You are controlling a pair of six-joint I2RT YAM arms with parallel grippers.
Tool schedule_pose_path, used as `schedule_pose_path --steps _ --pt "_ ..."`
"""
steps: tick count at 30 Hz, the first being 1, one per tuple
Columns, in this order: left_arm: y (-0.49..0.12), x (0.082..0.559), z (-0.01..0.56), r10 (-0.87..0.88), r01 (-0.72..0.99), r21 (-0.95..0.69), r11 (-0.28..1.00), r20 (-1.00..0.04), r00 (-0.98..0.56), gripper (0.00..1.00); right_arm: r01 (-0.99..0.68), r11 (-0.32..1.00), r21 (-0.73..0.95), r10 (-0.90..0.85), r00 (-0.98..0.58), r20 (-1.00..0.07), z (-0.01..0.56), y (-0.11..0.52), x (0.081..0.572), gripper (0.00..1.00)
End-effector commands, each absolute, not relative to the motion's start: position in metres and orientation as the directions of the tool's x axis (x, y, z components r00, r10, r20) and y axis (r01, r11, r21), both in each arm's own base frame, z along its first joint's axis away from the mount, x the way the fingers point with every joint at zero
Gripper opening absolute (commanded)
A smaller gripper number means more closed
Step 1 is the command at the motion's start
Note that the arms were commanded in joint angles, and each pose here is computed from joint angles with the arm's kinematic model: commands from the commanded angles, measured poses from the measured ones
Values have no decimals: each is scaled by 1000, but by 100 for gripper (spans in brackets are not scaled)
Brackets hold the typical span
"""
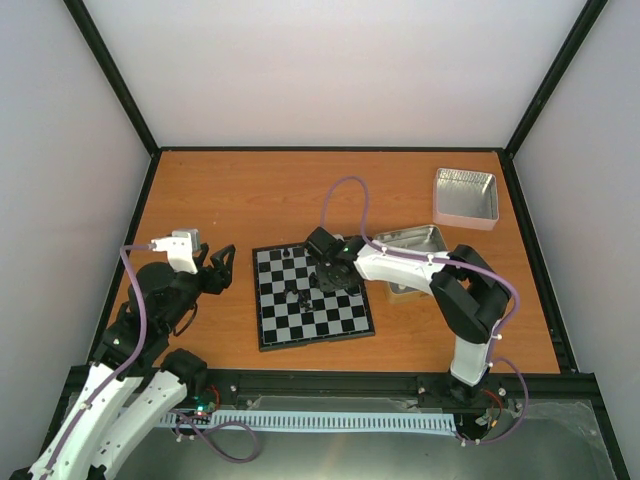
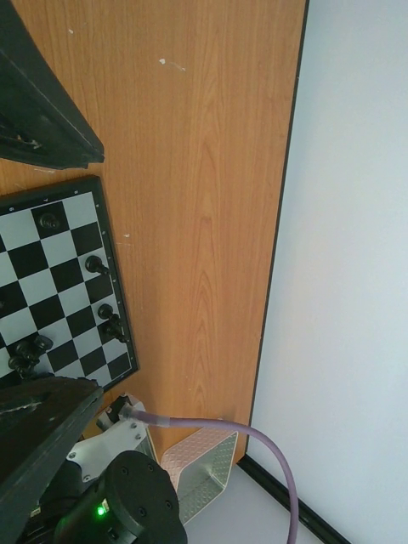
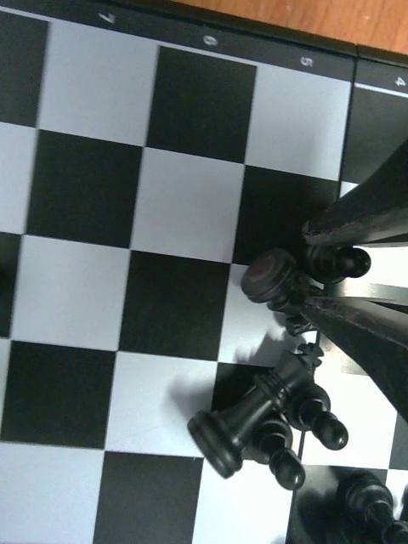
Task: Set up the chess pieces on the board
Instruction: Pick up the chess piece from the chessboard.
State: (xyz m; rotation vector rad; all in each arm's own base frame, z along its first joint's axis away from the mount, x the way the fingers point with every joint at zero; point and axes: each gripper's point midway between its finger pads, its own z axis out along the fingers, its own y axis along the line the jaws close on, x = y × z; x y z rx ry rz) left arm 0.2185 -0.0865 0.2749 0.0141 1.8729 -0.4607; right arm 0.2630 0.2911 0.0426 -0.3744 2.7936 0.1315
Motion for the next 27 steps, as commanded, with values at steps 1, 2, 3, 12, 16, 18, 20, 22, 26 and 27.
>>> schedule_pose_path --steps 1,2,3,12,16,18,20,22,26,27 --pt "-89 218 279 -219 249 -312 917 -914 -340 69 -268 963 12 -246 -899 -363 49 294 275 17" --pt "-89 218 279 -220 248 -313 917 -914 -340 69 -267 964 6 -247 -899 -361 48 293 275 15" --pt "-89 218 279 -219 247 -312 917 -914 -341 69 -267 964 5 -247 -899 -362 48 293 275 13" --pt "-89 218 279 -218 248 -312 917 -914 -343 69 -261 965 0 -243 -897 -370 53 291 275 6" --pt "-89 218 278 -218 247 -312 917 -914 -343 68 -258 966 11 -233 -889 -394 62 292 278 6" --pt "-89 218 278 -218 246 -312 918 -913 -344 69 -255 967 24 -222 -880 -419 70 294 282 6" --pt "-89 218 278 -219 246 -312 918 -913 -343 69 -258 965 46 -211 -868 -449 79 299 287 7" --pt "-89 218 277 -217 245 -311 918 -913 -345 69 -267 961 75 -202 -859 -470 88 307 291 7" --pt "-89 218 278 -218 244 -311 918 -914 -343 69 -302 942 149 -194 -847 -494 102 328 296 8" --pt "-88 218 278 -219 242 -311 919 -913 -344 69 -307 938 159 -192 -844 -500 105 331 297 8"
